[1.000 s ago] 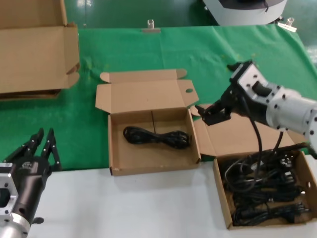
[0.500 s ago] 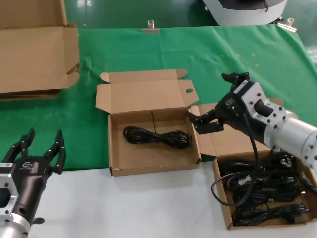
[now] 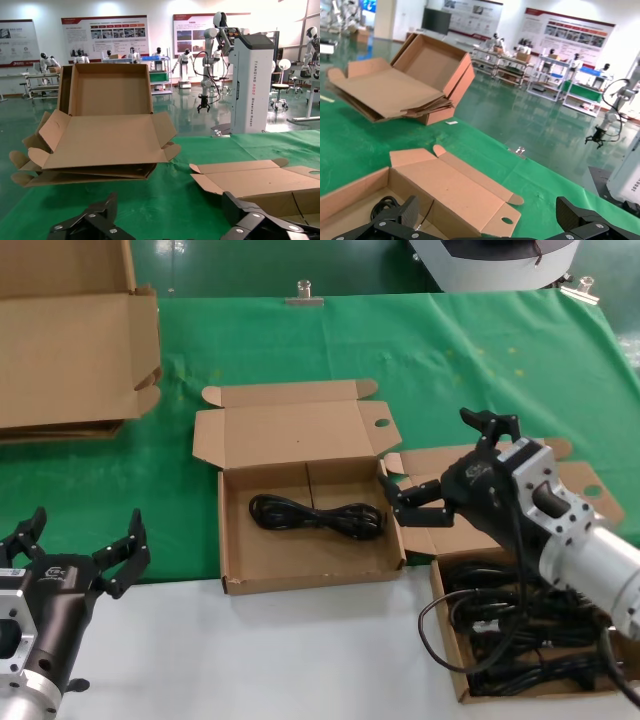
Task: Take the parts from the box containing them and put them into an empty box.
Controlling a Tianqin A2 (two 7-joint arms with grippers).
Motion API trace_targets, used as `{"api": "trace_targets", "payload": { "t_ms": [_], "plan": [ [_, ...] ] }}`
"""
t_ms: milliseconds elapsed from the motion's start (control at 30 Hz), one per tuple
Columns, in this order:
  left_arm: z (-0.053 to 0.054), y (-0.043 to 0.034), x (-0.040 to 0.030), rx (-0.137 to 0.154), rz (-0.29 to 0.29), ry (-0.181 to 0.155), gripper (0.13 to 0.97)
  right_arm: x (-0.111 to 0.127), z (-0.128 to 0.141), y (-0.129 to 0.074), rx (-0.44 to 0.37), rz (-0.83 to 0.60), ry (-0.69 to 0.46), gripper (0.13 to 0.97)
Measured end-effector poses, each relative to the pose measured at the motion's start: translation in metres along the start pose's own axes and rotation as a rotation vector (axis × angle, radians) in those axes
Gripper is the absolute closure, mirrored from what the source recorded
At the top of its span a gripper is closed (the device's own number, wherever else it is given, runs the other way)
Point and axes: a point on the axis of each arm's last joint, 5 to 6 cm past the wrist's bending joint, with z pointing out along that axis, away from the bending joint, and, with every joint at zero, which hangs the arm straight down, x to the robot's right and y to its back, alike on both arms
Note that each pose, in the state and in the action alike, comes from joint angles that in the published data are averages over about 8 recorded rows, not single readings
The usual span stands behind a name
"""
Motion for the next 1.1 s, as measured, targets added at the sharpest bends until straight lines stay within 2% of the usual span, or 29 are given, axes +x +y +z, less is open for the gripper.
{"api": "trace_targets", "payload": {
  "t_ms": [33, 167, 433, 733, 1100],
  "plan": [
    [0.0, 0.0, 0.0, 0.0, 0.0, 0.0, 0.405, -0.002, -0.002, 0.002, 0.004, 0.009, 0.006, 0.13],
    [0.0, 0.0, 0.0, 0.0, 0.0, 0.0, 0.405, -0.008, -0.01, 0.01, 0.016, 0.046, 0.031, 0.13],
    [0.0, 0.0, 0.0, 0.0, 0.0, 0.0, 0.249, -0.019, -0.027, 0.027, 0.03, 0.121, 0.09, 0.13],
    [0.0, 0.0, 0.0, 0.0, 0.0, 0.0, 0.158, -0.031, -0.049, 0.045, 0.027, 0.203, 0.167, 0.13],
    [0.0, 0.0, 0.0, 0.0, 0.0, 0.0, 0.132, -0.045, -0.077, 0.066, -0.005, 0.3, 0.272, 0.13]
  ]
}}
